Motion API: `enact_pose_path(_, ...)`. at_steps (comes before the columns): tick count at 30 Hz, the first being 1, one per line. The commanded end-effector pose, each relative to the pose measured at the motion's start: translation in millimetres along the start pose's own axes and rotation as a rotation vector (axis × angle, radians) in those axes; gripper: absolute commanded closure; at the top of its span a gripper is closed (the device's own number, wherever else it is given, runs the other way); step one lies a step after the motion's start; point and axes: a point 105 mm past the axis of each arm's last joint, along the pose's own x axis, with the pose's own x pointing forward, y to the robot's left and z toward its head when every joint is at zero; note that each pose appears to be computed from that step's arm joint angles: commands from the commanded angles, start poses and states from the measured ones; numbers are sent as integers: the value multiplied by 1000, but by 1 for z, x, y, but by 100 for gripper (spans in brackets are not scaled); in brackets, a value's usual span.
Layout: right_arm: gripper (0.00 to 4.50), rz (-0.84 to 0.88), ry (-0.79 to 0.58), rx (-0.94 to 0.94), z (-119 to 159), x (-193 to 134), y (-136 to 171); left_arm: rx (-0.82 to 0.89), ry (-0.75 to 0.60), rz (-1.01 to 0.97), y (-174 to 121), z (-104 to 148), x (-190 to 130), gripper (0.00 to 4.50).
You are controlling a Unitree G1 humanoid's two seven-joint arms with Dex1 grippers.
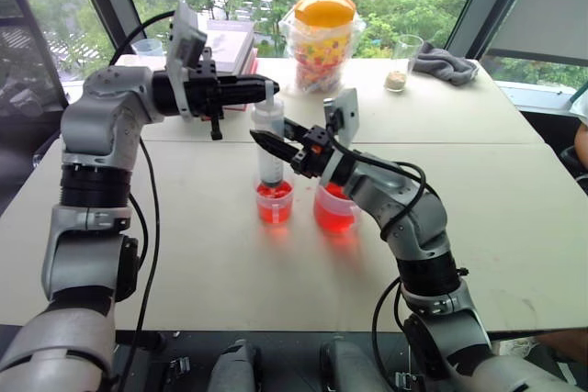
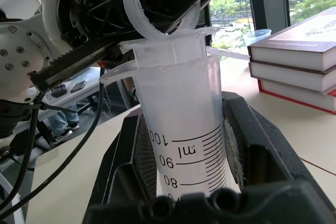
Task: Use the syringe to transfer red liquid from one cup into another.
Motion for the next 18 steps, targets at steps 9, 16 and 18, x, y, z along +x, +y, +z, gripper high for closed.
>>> enact_pose_path(9,312,25,-169,-57,36,0,10,-105,56,91,8,-9,-37,99)
enact_pose_path(16,312,6,-168,-69,37,-4,4,-107,88,135,2,-18,-60,1)
enact_pose_path(18,312,-8,-181,-73,45,-5,1,-114,88,121,-3,-22,-58,1)
